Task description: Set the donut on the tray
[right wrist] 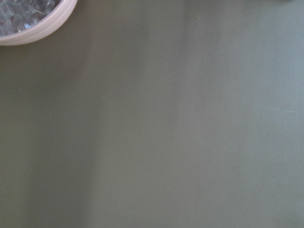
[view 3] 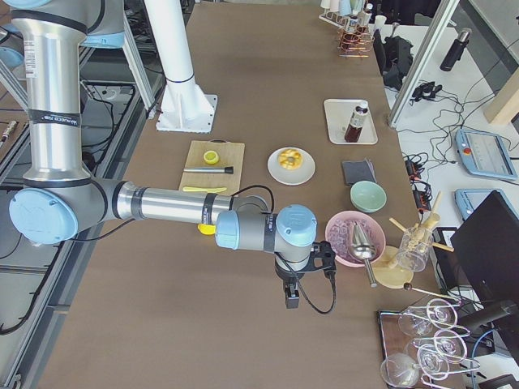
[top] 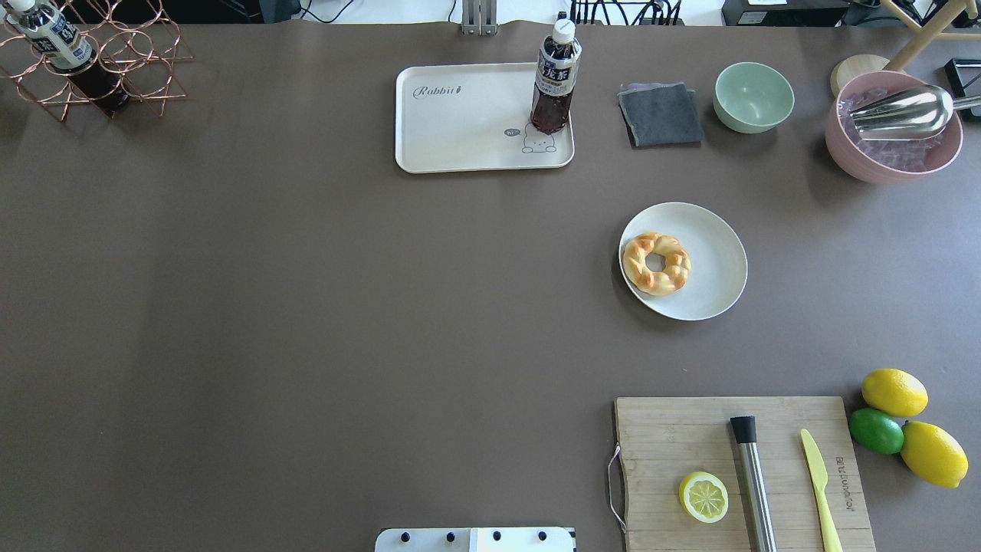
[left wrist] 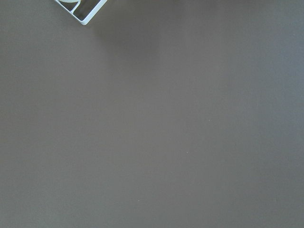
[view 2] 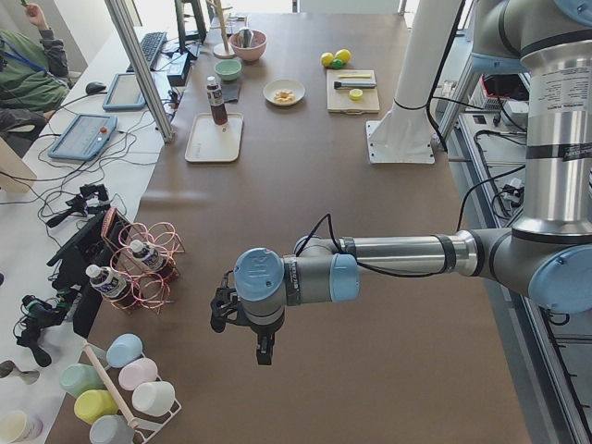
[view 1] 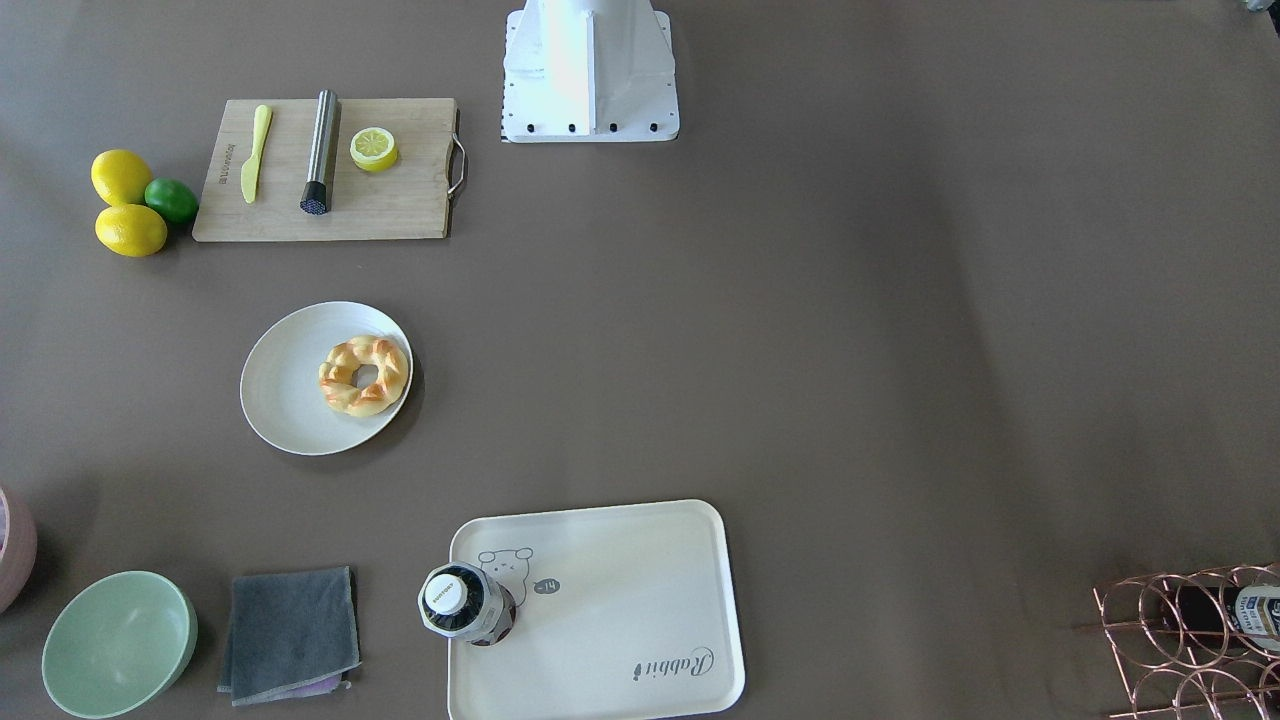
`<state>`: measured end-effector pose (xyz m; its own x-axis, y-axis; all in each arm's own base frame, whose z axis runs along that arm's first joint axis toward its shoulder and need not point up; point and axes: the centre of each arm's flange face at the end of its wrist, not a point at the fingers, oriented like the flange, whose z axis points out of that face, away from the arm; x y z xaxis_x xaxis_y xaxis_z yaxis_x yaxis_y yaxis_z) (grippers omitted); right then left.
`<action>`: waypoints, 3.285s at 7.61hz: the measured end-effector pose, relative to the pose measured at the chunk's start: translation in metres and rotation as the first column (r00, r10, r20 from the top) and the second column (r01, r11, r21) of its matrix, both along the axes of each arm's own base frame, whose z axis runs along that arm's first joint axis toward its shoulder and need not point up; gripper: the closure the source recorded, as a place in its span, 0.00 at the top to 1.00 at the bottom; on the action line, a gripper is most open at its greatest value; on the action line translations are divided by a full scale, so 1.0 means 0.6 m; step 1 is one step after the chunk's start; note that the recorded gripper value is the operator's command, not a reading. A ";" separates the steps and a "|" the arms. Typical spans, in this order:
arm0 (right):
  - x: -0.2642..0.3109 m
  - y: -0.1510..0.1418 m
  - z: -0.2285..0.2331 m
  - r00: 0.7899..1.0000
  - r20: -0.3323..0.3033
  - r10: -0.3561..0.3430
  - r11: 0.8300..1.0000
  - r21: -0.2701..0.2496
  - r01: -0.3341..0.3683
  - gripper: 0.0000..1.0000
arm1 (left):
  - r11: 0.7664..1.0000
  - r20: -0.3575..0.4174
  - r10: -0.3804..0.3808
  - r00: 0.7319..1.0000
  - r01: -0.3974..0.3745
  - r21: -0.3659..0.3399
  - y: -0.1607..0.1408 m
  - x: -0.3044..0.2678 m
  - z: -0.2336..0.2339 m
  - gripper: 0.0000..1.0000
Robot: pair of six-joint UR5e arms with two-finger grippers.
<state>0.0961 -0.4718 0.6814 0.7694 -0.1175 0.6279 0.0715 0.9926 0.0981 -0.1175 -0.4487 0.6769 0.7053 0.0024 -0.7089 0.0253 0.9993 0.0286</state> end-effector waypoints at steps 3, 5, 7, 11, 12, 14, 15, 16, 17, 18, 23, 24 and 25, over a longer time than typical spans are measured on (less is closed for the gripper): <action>0.000 0.000 0.000 1.000 0.000 0.000 1.000 0.000 0.000 1.00 | 1.000 -0.001 0.000 1.000 0.000 0.001 0.001 0.000 0.000 0.98; 0.000 0.000 0.000 1.000 0.000 0.000 1.000 0.000 0.000 1.00 | 1.000 0.000 0.001 1.000 -0.001 0.007 0.007 0.001 -0.005 0.98; 0.000 0.000 0.000 1.000 -0.001 0.000 1.000 0.000 0.000 1.00 | 1.000 0.000 0.001 1.000 -0.001 0.006 0.017 0.002 -0.006 0.98; -0.001 0.000 -0.001 1.000 0.004 0.000 1.000 0.001 0.000 1.00 | 1.000 -0.001 -0.001 1.000 0.001 0.012 0.019 0.003 -0.007 0.98; -0.004 -0.002 -0.008 1.000 0.021 -0.002 1.000 0.008 0.002 1.00 | 0.998 0.004 -0.003 1.000 0.002 0.062 0.001 0.001 -0.022 0.98; -0.012 -0.003 -0.016 0.999 0.050 -0.016 1.000 0.023 0.015 1.00 | 0.994 0.004 -0.004 1.000 0.003 0.109 -0.009 0.000 -0.031 0.98; -0.023 -0.007 -0.020 0.998 0.055 -0.033 0.999 0.037 0.031 1.00 | 0.993 0.003 -0.002 1.000 0.002 0.120 -0.009 0.000 -0.033 0.98; -0.030 -0.013 -0.031 0.997 0.051 -0.054 0.994 0.093 0.049 1.00 | 0.991 0.002 -0.002 1.000 0.002 0.137 -0.010 0.000 -0.043 0.98; -0.041 -0.017 -0.048 0.997 0.049 -0.067 0.987 0.149 0.059 1.00 | 0.988 0.004 -0.002 1.000 0.002 0.156 -0.017 0.000 -0.056 0.98; -0.060 -0.025 -0.071 0.996 0.059 -0.069 0.983 0.176 0.058 1.00 | 0.983 0.006 -0.007 1.000 0.006 0.184 -0.027 0.000 -0.071 0.98; -0.312 -0.048 -0.257 0.978 0.206 0.002 0.999 0.033 -0.009 1.00 | 0.954 -0.097 -0.062 0.993 0.088 0.286 -0.045 0.027 -0.113 0.98; -0.387 -0.053 -0.281 0.982 0.188 0.022 1.000 0.010 -0.025 1.00 | 0.951 -0.108 -0.037 0.993 0.068 0.302 -0.050 0.045 -0.118 0.98; -0.465 -0.051 -0.307 0.983 0.178 0.053 0.999 -0.005 -0.053 1.00 | 0.949 -0.113 -0.020 0.993 0.054 0.311 -0.053 0.057 -0.121 0.98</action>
